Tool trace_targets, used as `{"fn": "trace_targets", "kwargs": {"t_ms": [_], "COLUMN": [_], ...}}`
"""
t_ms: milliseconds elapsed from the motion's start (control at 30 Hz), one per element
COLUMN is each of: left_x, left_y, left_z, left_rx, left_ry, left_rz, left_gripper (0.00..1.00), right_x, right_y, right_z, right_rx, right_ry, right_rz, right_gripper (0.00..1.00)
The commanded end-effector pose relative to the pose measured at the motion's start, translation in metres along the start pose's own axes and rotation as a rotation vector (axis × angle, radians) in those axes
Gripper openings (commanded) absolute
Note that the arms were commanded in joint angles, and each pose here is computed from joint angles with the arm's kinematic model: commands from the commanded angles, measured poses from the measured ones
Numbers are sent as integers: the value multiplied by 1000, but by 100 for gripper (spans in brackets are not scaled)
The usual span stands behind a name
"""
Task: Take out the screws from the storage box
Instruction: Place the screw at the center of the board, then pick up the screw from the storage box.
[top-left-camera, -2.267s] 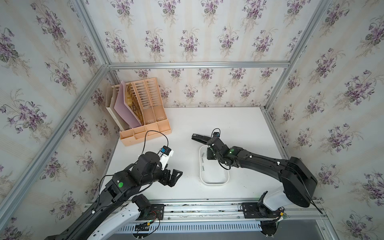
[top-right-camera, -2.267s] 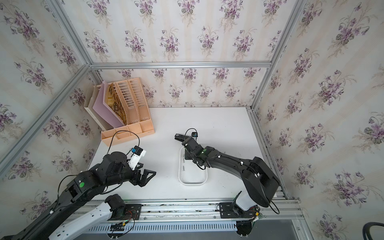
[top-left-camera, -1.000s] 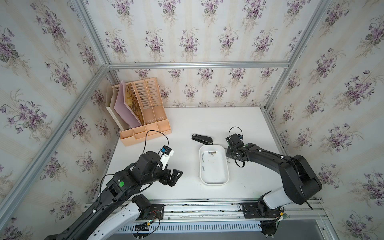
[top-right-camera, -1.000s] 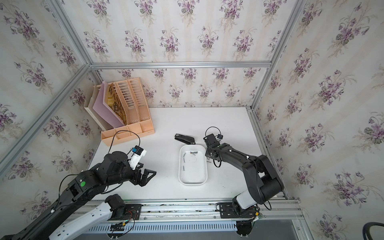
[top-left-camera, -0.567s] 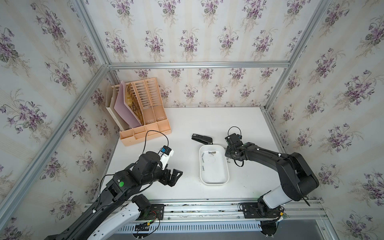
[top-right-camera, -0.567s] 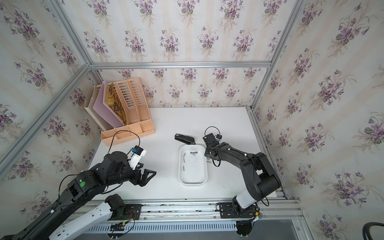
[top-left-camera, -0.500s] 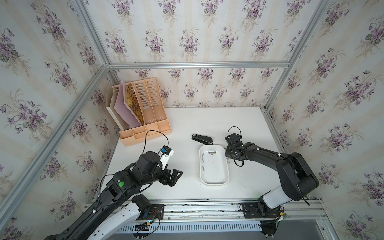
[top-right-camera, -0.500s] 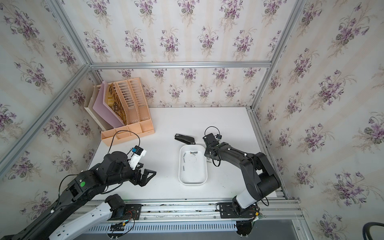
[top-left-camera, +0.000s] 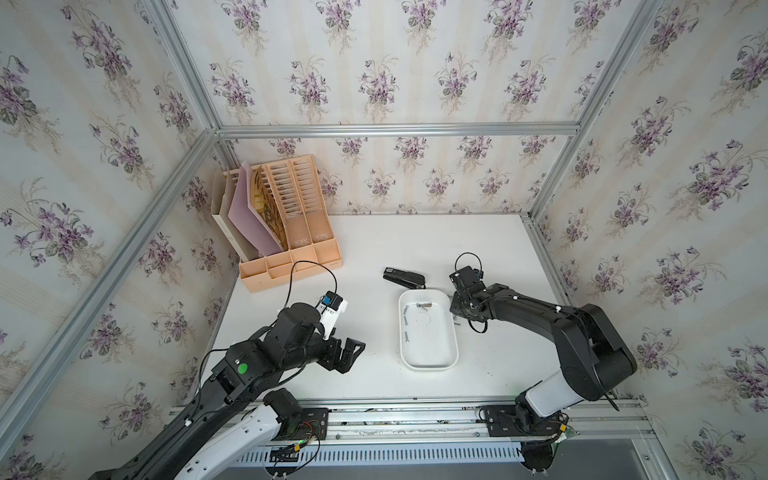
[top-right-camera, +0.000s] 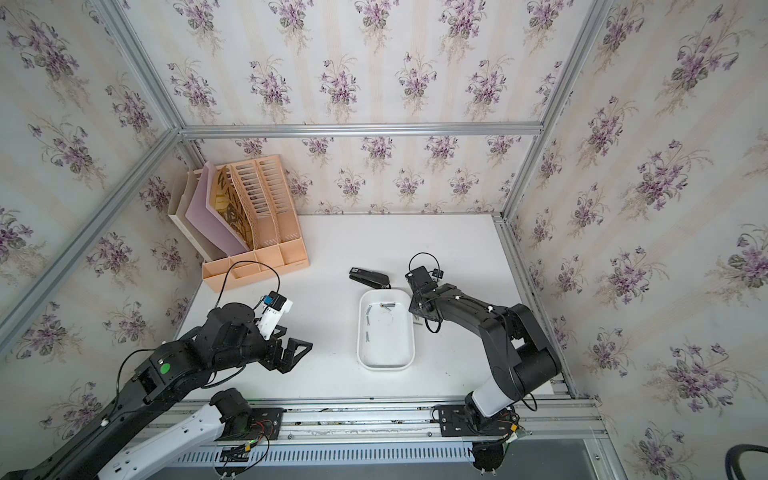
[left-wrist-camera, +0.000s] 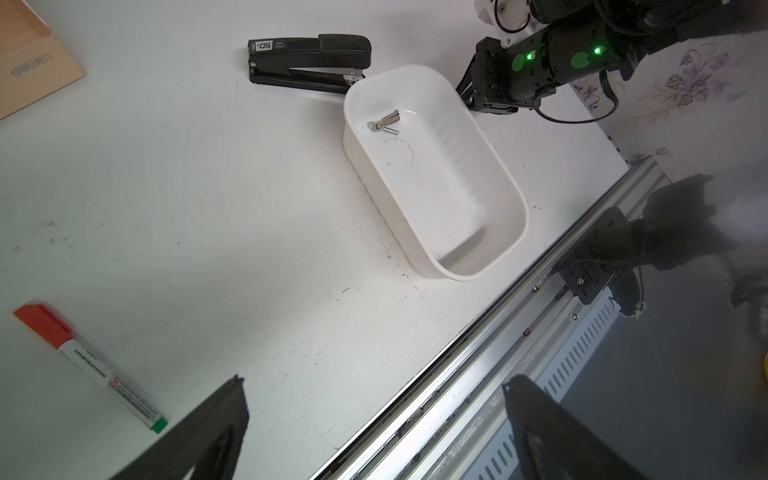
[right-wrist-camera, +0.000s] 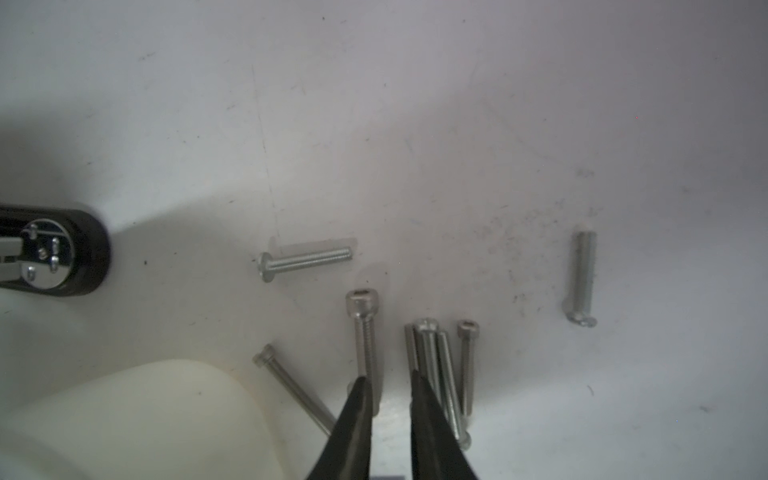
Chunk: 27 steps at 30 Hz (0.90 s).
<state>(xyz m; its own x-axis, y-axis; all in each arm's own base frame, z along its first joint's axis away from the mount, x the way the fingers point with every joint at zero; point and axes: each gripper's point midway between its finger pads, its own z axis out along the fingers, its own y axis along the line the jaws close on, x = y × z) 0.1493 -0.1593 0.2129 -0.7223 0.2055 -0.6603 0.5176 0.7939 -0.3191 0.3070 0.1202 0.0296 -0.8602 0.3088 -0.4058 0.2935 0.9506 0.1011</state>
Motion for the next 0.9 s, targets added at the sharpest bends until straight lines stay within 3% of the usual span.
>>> {"fn": "trace_targets", "kwargs": {"t_ms": [0, 300, 533, 867], "left_x": [-4, -3, -4, -4], "left_y": [-2, -2, -1, -1], "left_z": [-1, 0, -1, -1], "left_rx": [7, 6, 5, 2], "left_ry": [-14, -13, -15, -16], "left_rz": [2, 1, 1, 1], "left_gripper": [99, 99, 99, 99], "right_x": [-4, -25, -2, 44], "right_y": [4, 23, 85, 141], "right_z": [-7, -66, -116, -63], "right_rx": [-31, -241, -426, -476], "right_ry": [-24, -222, -343, -78], "right_rz": [-5, -10, -206, -304], "right_gripper": [21, 18, 23, 24]}}
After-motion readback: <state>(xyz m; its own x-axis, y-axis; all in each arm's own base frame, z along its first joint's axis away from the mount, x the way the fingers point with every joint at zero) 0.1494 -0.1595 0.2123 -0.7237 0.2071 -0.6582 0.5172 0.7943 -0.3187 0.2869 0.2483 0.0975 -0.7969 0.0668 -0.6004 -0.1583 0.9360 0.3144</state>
